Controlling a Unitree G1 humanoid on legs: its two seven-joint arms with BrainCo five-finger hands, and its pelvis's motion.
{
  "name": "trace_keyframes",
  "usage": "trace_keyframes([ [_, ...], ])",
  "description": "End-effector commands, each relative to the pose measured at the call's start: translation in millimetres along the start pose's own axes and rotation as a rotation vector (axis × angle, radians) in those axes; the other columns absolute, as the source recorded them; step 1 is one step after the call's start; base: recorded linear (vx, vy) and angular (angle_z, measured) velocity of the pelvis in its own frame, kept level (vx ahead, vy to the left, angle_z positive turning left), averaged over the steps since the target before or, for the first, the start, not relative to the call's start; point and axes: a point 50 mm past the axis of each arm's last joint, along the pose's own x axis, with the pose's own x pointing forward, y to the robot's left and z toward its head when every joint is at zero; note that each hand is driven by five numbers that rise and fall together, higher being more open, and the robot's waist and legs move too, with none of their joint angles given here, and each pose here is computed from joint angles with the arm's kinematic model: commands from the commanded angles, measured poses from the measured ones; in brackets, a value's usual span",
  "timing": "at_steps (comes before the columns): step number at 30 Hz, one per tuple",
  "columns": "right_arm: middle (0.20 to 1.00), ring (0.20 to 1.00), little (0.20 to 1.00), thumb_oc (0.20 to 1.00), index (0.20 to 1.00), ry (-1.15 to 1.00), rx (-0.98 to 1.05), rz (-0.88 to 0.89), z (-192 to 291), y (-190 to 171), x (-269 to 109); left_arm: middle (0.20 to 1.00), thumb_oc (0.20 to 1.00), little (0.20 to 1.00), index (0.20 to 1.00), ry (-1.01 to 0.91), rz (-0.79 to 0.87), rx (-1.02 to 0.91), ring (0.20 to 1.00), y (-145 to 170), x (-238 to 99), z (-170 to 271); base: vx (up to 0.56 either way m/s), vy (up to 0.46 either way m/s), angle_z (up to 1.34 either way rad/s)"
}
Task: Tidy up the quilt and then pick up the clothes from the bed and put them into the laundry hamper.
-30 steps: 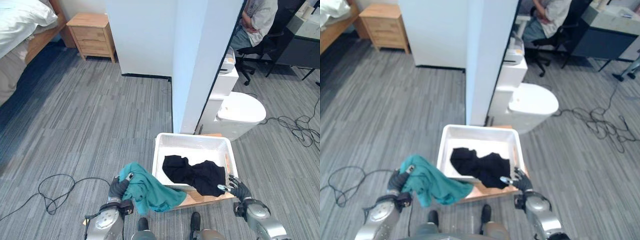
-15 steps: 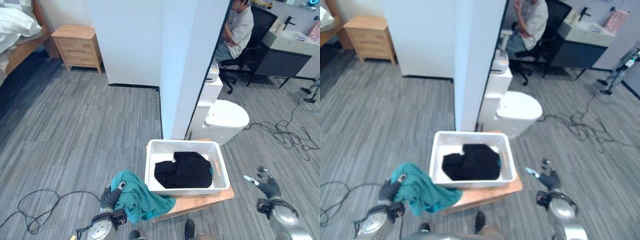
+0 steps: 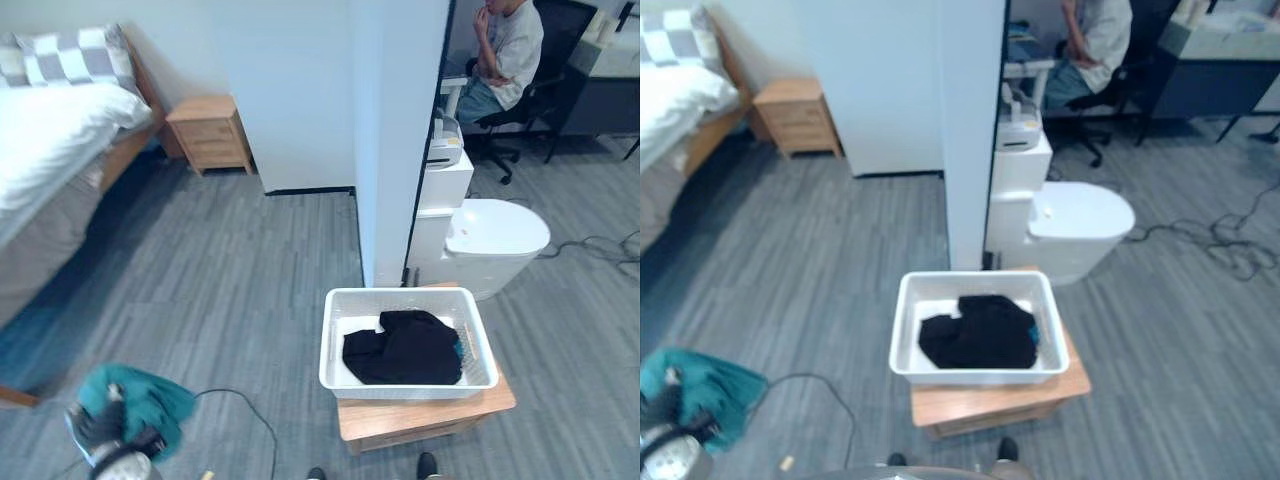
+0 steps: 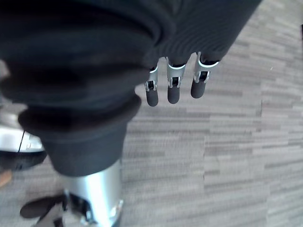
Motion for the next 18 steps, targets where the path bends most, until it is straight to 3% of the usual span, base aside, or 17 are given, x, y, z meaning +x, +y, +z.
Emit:
trace_keyframes([
  [1, 1.000, 1.000, 1.000, 1.000, 1.000, 0.028, -0.089, 0.039, 15.4, 4.3, -1.7, 0.200, 0.200, 0.200, 0.200, -0.418, 0.036, -0.048, 0.200, -1.7, 38.3, 91.4, -0.03, -0.022, 0.04],
  [4, 1.000, 1.000, 1.000, 1.000, 1.000, -0.008, -0.214, -0.089, 22.3, -7.5, -3.2, 0.200, 0.200, 0.200, 0.200, -0.643, -0.026, -0.069, 0.200, -14.5, 52.5, 157.4, 0.01, -0.006, -0.03],
  [6, 1.000, 1.000, 1.000, 1.000, 1.000, -0.021, -0.340, -0.167, 36.9, -20.3, -8.5, 0.200, 0.200, 0.200, 0.200, -0.697, -0.088, -0.077, 0.200, -28.6, 58.7, 184.4, 0.07, -0.028, -0.24],
  [12, 1.000, 1.000, 1.000, 1.000, 1.000, 0.010, -0.383, -0.181, 29.6, -25.9, -8.8, 0.200, 0.200, 0.200, 0.200, -0.685, -0.200, -0.056, 0.200, -69.0, 63.8, 201.0, 0.06, -0.069, -0.24],
  [18, 1.000, 1.000, 1.000, 1.000, 1.000, -0.009, -0.439, -0.174, 25.8, -25.0, -7.6, 0.200, 0.200, 0.200, 0.200, -0.727, -0.244, -0.050, 0.200, -109.3, 45.3, 198.5, 0.00, -0.064, -0.33],
])
